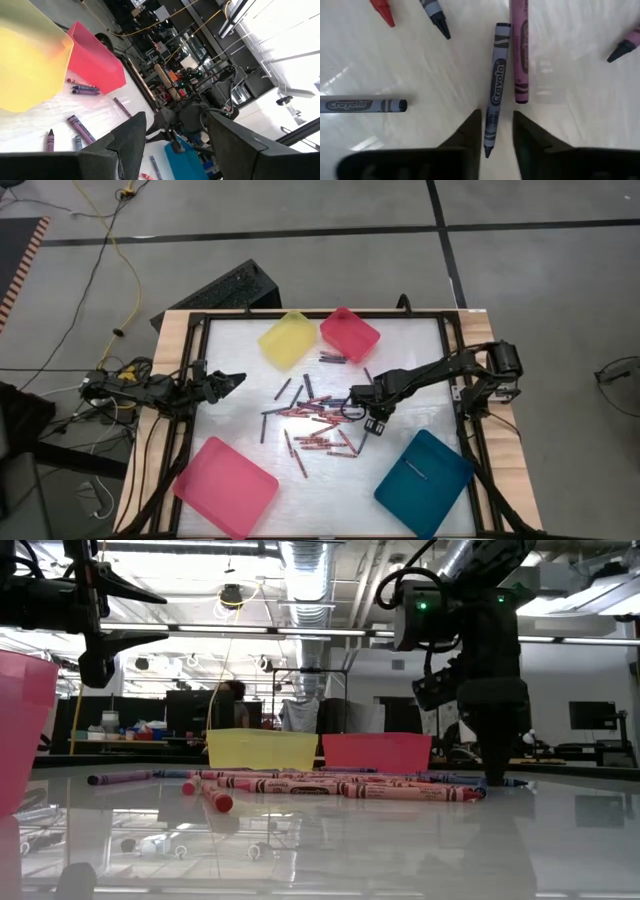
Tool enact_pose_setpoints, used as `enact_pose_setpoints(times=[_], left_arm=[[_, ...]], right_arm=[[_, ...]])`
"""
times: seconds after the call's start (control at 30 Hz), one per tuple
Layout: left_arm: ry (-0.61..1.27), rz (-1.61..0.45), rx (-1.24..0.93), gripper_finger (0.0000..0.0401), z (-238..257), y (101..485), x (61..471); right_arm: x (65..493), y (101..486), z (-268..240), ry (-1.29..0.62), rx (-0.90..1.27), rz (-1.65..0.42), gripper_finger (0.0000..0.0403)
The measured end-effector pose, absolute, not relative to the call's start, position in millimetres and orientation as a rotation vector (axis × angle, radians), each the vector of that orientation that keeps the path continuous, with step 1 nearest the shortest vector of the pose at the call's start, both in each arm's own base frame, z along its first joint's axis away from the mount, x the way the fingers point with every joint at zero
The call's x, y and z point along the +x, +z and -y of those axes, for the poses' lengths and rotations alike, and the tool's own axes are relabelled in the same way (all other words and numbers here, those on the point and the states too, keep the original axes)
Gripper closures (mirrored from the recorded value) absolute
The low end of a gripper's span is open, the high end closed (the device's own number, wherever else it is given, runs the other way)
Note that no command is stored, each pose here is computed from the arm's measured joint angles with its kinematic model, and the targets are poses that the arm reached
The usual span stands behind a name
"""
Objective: Sort crayons
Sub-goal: Put the blue crayon into the blue bin
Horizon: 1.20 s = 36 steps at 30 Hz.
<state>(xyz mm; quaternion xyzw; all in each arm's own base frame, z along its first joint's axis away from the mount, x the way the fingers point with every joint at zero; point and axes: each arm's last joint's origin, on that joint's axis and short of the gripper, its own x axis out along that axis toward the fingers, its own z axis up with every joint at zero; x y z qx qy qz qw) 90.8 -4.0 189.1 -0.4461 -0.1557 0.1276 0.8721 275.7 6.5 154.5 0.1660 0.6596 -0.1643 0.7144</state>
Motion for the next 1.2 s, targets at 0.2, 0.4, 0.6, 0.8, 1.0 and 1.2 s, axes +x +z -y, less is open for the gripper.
enact_pose_setpoints(times=[0.2,0.4,0.6,0.8,1.0,1.2], left_arm=[[0.268,0.322,-0.931,0.0202,4,189,91],[0.274,0.308,-0.932,0.0202,4,187,91],[0.273,0.309,-0.933,0.0202,4,187,91],[0.273,0.309,-0.934,0.0202,4,187,91],[0.273,0.31,-0.935,0.0202,4,187,91],[0.273,0.31,-0.936,0.0202,4,187,91]], right_arm=[[274,159,-7,-0.361,0.374,-1.441,0.0395],[269,172,-7,-0.382,0.416,-1.395,0.0396],[259,200,-13,-0.375,0.473,-1.285,0.04],[242,232,-26,-0.329,0.53,-1.158,0.04],[224,254,-47,-0.242,0.594,-1.098,0.0401],[202,265,-89,-0.092,0.685,-1.138,0.0401]])
